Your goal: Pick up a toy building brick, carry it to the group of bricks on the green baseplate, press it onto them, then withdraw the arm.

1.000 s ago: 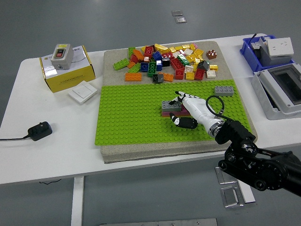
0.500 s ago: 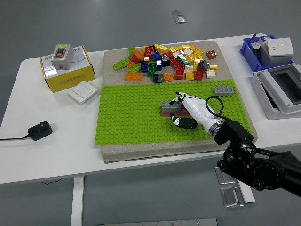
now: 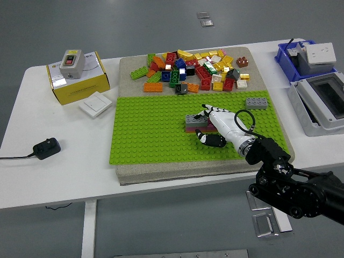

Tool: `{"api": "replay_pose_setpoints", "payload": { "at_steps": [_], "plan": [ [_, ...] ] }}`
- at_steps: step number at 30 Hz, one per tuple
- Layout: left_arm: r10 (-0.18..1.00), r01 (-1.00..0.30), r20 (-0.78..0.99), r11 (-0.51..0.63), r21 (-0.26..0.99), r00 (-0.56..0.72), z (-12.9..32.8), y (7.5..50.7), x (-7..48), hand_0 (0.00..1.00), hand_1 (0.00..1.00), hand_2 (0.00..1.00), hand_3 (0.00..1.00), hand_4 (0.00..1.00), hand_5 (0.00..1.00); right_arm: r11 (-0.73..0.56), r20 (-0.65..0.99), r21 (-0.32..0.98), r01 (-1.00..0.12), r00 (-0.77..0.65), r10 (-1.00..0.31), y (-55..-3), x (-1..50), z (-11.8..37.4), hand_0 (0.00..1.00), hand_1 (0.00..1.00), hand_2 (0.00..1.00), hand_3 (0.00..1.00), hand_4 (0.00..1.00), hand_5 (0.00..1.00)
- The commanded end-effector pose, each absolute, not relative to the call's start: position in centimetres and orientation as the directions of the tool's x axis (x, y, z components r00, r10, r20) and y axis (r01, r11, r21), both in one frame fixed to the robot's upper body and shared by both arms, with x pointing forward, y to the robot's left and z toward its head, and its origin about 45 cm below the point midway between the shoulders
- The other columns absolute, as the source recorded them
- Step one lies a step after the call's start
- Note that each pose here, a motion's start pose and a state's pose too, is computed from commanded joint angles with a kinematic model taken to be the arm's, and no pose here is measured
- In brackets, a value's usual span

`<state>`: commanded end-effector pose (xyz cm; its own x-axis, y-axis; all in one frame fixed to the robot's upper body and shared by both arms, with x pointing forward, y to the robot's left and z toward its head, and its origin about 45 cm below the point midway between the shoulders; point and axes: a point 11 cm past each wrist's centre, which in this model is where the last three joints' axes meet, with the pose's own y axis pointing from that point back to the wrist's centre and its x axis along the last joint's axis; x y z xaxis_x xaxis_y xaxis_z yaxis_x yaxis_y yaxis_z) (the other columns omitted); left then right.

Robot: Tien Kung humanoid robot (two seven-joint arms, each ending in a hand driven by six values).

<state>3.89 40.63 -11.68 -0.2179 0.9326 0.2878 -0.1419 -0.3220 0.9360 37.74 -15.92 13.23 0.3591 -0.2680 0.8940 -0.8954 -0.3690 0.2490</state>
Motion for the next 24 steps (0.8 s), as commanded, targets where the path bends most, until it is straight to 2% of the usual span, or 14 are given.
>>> {"api": "replay_pose_setpoints", "payload": {
  "at_steps": [18,19,20,24],
  "plan": [
    [0.933,-0.143,0.286,-0.320,0.936,-0.220,-11.7,40.6,3.8,0.662,0.662,0.556,0.589,0.180,0.636,-0.367,0.794,0.081,-0.927,0.282,-0.538,-17.3,40.3,19.2,0.906,0.944,0.989,0.717,0.537,0.453],
    [0.933,-0.143,0.285,-0.320,0.937,-0.220,-11.7,40.6,3.9,0.662,0.662,0.556,0.589,0.180,0.636,-0.356,0.797,0.070,-0.932,0.266,-0.542,-17.8,40.5,19.6,0.906,0.944,0.989,0.717,0.537,0.453],
    [0.933,-0.143,0.285,-0.320,0.937,-0.220,-11.7,40.6,3.9,0.661,0.662,0.555,0.589,0.180,0.636,-0.340,0.804,0.059,-0.939,0.247,-0.541,-18.4,40.8,20.0,0.906,0.945,0.998,0.765,0.537,0.443],
    [0.933,-0.143,0.284,-0.320,0.937,-0.222,-11.7,40.5,3.9,0.661,0.662,0.555,0.589,0.180,0.636,-0.213,0.864,0.055,-0.975,0.154,-0.480,-23.1,42.4,20.8,0.906,0.945,0.998,0.765,0.537,0.443]
  ]
}}
